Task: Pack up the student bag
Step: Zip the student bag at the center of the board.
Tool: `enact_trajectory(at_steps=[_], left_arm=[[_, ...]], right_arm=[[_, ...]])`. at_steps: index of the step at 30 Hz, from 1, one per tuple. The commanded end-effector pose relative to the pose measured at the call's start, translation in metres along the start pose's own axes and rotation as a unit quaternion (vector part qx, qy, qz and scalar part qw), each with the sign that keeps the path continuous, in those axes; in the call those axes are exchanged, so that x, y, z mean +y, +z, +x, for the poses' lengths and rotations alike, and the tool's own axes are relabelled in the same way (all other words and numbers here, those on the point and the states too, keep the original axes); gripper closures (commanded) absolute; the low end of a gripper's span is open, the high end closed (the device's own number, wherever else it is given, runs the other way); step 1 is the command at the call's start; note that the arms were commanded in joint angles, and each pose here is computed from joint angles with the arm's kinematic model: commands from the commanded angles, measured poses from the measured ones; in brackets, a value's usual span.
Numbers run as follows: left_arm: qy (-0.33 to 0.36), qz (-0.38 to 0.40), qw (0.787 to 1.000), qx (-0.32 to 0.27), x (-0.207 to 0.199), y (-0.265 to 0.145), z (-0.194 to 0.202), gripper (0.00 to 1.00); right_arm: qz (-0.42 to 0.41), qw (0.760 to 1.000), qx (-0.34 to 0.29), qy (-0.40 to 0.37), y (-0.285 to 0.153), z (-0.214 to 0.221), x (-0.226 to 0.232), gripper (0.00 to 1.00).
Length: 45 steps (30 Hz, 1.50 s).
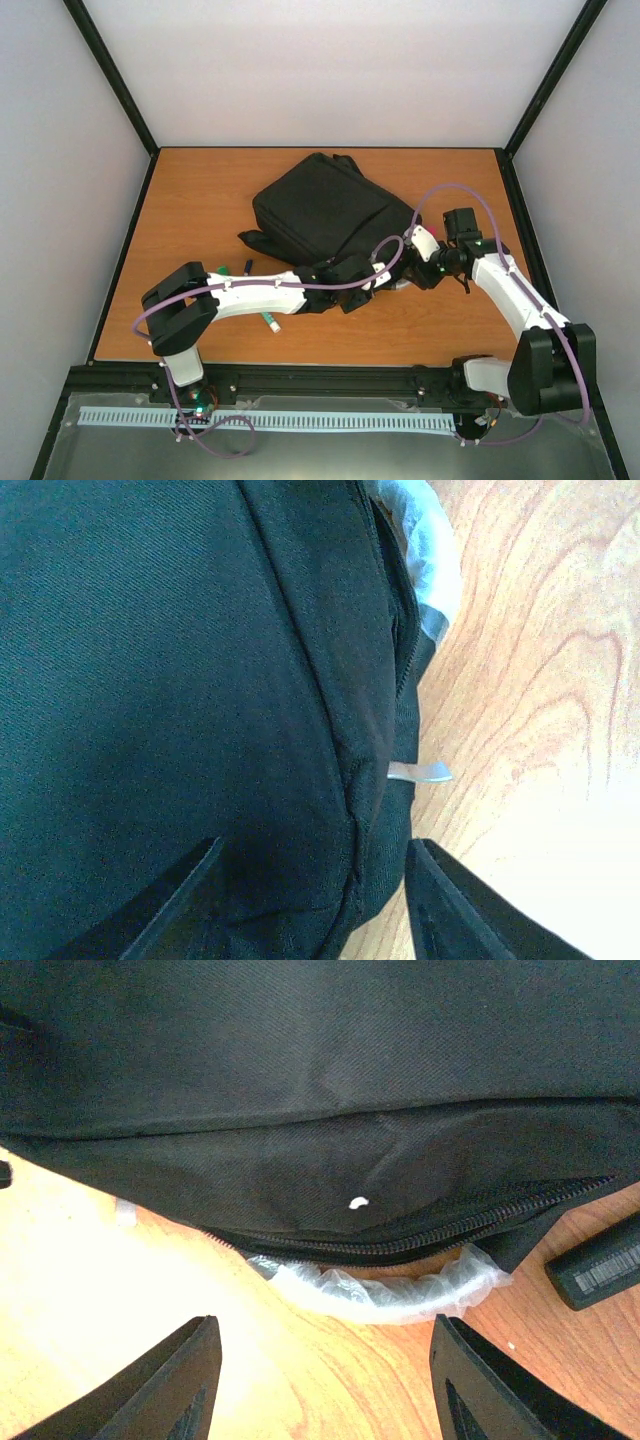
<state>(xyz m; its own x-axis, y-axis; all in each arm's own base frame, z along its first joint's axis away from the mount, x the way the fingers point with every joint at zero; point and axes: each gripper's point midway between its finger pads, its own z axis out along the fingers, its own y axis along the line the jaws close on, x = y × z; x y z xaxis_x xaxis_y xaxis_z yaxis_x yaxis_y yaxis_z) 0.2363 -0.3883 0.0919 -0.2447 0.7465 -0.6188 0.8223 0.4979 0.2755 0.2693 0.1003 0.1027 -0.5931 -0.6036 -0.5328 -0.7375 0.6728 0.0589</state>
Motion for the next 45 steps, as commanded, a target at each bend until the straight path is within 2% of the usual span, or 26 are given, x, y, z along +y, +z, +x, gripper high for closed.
enact_trajectory(at_steps=[1,6,10,12,15,19,21,26,34,45], left_arm=[[-0.003,-0.003,1.0,0.004,0.002,-0.007,0.004,0.48],[0.011,-0.022,1.0,0.008,0.004,0.004,0.008,0.45],[0.019,-0.073,0.997,0.002,0.019,0.014,0.006,0.48],[0.02,-0.092,0.996,0.001,0.025,0.015,0.004,0.56],[0.017,-0.1,0.995,-0.003,0.028,0.015,-0.003,0.74],[-0.008,-0.079,0.996,-0.031,0.028,0.008,-0.025,0.95],[-0.032,-0.045,0.997,-0.054,0.024,0.003,-0.037,0.99],[-0.09,0.028,0.99,-0.102,0.016,-0.004,-0.059,0.99],[-0.175,0.065,0.973,-0.135,0.026,0.002,-0.073,0.99],[-0.214,0.079,0.962,-0.147,0.027,0.005,-0.083,0.99]], right_arm=[[-0.005,1.0,-0.018,-0.002,-0.005,-0.001,0.007,0.4],[-0.004,1.0,-0.017,-0.001,-0.004,0.0,0.006,0.4],[-0.007,1.0,-0.018,0.001,-0.003,-0.001,0.007,0.4],[-0.006,1.0,-0.019,0.002,-0.004,-0.001,0.007,0.41],[-0.005,1.0,-0.021,0.0,-0.005,-0.002,0.007,0.4],[-0.006,1.0,-0.02,0.002,-0.005,-0.001,0.007,0.4],[-0.007,1.0,-0.019,0.004,-0.004,-0.001,0.007,0.4],[-0.01,1.0,-0.02,0.007,-0.005,-0.003,0.008,0.41],[-0.025,0.999,-0.021,0.005,-0.002,-0.002,0.012,0.42],[-0.066,0.997,-0.032,-0.008,0.013,-0.01,0.018,0.49]])
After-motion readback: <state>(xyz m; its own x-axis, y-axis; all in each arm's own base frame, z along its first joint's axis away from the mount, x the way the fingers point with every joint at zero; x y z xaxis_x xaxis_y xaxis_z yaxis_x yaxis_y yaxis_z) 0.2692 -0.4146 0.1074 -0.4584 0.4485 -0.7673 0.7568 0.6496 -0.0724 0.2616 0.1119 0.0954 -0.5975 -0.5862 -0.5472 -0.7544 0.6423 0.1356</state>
